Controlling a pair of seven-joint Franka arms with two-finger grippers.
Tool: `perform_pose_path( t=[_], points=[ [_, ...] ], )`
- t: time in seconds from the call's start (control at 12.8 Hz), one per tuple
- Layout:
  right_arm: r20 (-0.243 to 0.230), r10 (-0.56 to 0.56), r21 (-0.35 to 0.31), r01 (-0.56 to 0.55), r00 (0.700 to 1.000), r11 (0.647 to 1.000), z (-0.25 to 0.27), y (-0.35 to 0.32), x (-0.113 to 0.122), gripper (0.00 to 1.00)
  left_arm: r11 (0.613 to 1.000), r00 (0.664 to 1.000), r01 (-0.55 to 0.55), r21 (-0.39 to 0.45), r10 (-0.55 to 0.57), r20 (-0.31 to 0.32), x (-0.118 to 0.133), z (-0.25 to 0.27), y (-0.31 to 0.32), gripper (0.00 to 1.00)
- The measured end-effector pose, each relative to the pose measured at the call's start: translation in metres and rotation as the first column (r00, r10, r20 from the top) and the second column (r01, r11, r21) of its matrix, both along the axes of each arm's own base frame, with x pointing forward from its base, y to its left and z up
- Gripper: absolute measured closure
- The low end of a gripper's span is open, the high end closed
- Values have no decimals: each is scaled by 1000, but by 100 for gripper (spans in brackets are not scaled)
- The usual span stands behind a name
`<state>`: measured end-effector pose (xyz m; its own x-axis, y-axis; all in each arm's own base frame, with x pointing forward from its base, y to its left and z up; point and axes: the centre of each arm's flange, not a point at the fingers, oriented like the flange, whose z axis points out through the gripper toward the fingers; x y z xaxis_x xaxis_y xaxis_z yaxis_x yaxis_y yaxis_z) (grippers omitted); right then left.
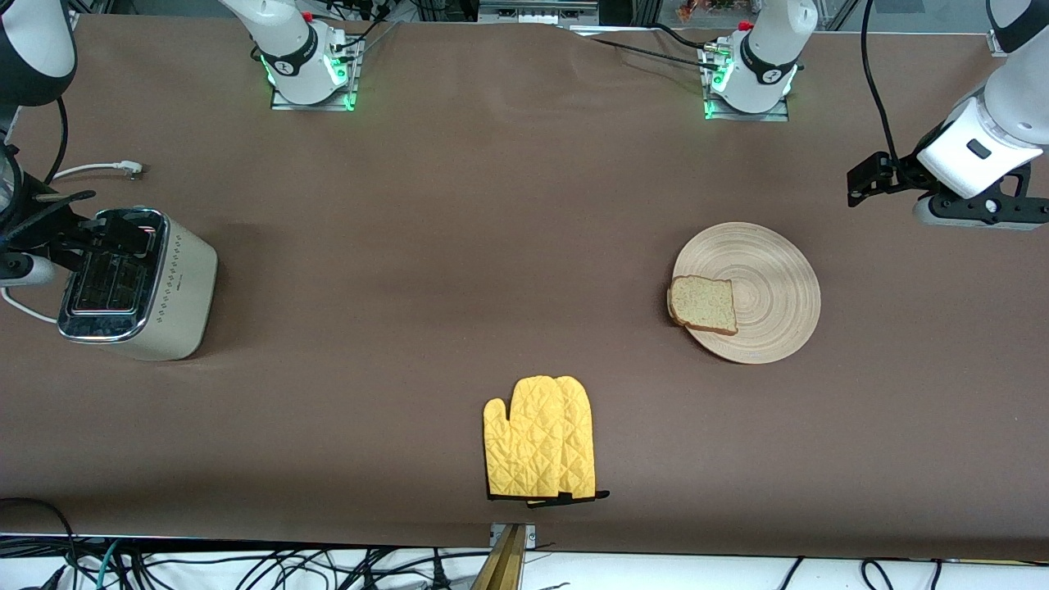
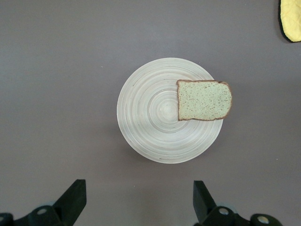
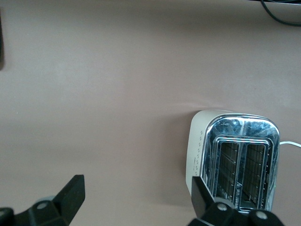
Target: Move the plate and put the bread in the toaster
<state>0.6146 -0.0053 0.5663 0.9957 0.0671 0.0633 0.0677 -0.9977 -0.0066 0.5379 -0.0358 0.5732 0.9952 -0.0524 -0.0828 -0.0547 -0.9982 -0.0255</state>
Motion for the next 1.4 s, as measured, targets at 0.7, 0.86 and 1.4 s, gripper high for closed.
perform_pose_path(
  t=[0.7,0.86,1.4],
  points=[
    [-4,-16,-1,16,1000,1000,-3,-7,1,0,950,975,-220,-222,209,-72,23,-30,82,0],
    [-9,-20,-1,20,1000,1000,-5,-10,2,0,933,966,-256,-251,239,-98,28,-45,100,0],
    [-10,-20,-2,20,1000,1000,-6,-10,2,0,943,987,-74,-325,22,-161,46,-125,139,0]
  ],
)
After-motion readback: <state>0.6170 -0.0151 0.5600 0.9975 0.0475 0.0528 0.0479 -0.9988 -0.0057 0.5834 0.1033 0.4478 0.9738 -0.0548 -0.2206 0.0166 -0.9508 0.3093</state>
